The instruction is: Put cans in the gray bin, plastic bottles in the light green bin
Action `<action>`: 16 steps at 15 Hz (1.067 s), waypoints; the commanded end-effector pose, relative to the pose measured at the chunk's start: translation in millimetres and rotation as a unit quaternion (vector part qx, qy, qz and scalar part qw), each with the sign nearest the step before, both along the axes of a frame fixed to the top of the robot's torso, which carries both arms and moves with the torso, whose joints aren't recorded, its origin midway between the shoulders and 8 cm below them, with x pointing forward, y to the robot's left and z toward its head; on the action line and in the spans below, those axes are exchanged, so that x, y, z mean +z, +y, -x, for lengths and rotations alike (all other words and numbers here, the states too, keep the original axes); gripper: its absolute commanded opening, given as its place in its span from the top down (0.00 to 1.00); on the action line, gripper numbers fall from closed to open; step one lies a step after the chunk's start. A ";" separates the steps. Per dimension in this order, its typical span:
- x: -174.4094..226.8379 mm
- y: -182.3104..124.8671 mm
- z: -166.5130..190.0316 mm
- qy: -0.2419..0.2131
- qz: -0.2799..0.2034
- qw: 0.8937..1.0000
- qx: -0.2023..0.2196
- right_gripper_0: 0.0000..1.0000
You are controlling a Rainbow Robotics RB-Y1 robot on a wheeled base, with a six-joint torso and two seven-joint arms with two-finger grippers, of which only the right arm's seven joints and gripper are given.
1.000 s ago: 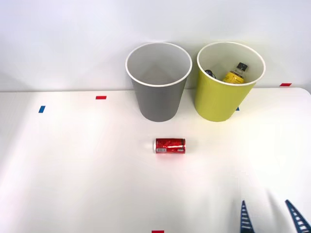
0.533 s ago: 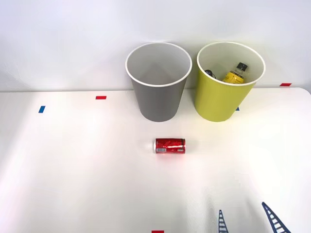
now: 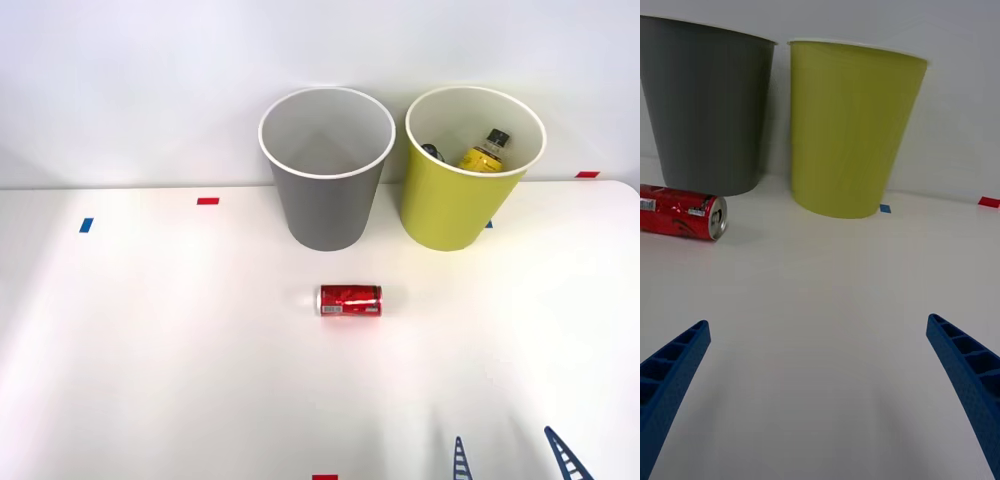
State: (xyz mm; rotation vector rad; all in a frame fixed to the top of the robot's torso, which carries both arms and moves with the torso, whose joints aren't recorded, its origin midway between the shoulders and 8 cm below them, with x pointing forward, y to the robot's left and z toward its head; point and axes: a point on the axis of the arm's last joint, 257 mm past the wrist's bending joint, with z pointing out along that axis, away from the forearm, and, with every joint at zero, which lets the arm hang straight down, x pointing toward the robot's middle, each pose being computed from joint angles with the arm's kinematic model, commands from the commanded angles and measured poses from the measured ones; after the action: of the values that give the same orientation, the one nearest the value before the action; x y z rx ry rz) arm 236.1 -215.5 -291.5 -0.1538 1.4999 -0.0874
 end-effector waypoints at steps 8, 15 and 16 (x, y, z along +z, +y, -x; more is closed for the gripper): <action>-0.2 0.2 0.4 0.000 0.011 1.000 0.002 0.00; -0.2 0.2 0.4 0.000 0.011 1.000 0.002 0.00; -0.2 0.2 0.4 0.000 0.011 1.000 0.002 0.00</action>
State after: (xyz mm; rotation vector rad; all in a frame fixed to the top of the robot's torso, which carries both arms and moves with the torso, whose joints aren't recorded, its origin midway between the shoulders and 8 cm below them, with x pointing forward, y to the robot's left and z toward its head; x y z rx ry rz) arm 235.6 -215.3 -291.7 -0.1748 1.4986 -0.1011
